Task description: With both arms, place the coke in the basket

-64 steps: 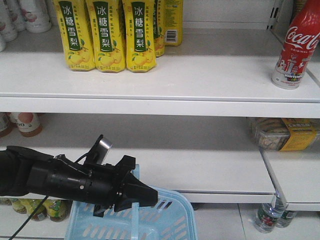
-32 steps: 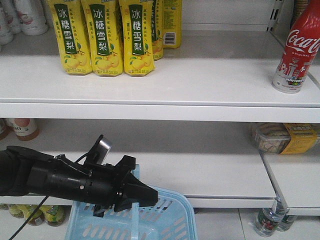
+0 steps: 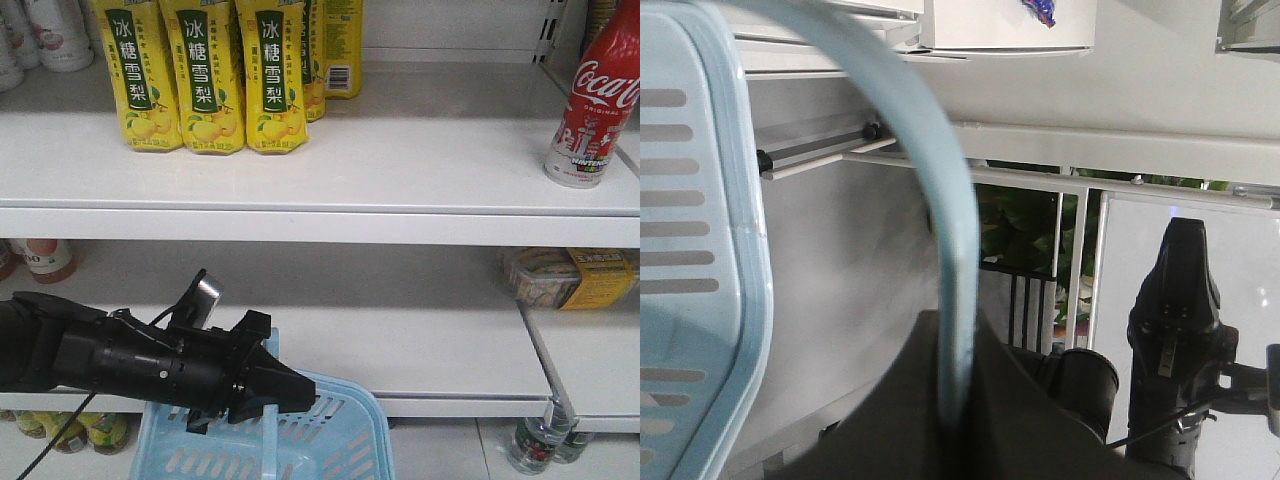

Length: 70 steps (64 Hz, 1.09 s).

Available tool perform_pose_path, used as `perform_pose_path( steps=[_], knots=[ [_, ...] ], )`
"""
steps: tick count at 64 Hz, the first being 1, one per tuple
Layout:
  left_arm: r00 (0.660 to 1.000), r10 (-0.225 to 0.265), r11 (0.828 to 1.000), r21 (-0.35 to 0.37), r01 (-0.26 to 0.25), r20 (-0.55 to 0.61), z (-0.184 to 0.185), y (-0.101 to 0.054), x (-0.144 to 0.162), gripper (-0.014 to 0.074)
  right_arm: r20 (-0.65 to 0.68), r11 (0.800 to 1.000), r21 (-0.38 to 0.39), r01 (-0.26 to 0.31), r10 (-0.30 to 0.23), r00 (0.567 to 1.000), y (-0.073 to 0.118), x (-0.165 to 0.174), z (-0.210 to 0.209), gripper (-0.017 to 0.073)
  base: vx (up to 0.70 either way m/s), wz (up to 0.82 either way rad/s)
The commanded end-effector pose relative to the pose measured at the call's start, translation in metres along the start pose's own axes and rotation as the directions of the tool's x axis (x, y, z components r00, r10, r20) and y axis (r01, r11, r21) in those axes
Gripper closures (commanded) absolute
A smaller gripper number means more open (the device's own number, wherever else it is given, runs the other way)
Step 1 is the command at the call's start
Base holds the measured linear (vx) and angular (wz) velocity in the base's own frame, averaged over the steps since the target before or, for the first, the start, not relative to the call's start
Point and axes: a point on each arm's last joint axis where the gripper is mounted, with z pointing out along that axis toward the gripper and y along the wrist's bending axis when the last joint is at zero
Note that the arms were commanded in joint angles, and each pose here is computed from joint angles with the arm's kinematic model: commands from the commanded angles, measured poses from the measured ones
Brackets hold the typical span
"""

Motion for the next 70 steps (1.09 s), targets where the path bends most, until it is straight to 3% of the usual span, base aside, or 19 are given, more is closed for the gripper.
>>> perform_pose_path(
  steps=[1,35,42,47,55,70],
  knots=[
    [0.999,0.04,0.993,0.112,-0.039,-0.007,-0.006,-0.025,0.004,0.06,0.081,1.0,0.011,0.006,-0.007,0.997,-0.001,-0.005,-0.001,0.0569,0.0,0.0],
    [0.999,0.04,0.993,0.112,-0.039,-0.007,-0.006,-0.025,0.004,0.0599,0.081,1.0,0.011,0.007,-0.008,0.997,-0.001,-0.005,-0.001,0.0569,0.0,0.0],
    [0.999,0.04,0.993,0.112,-0.039,-0.007,-0.006,-0.025,0.004,0.0599,0.167,0.999,0.024,0.031,-0.035,0.985,-0.001,-0.013,-0.002,0.0569,0.0,0.0],
    [0.999,0.04,0.993,0.112,-0.039,-0.007,-0.006,-0.025,0.004,0.0599,0.244,0.999,0.03,0.014,-0.021,0.969,-0.002,-0.023,-0.004,0.0569,0.0,0.0],
    [0.999,0.04,0.993,0.112,-0.039,-0.007,-0.006,-0.025,0.004,0.0599,0.246,0.997,0.009,-0.077,0.073,0.967,-0.004,-0.041,-0.008,0.0569,0.0,0.0],
    [0.999,0.04,0.993,0.112,-0.039,-0.007,-0.006,-0.025,0.004,0.0599,0.208,0.997,0.0,-0.079,0.078,0.975,-0.009,-0.1,-0.004,0.0569,0.0,0.0]
  ],
)
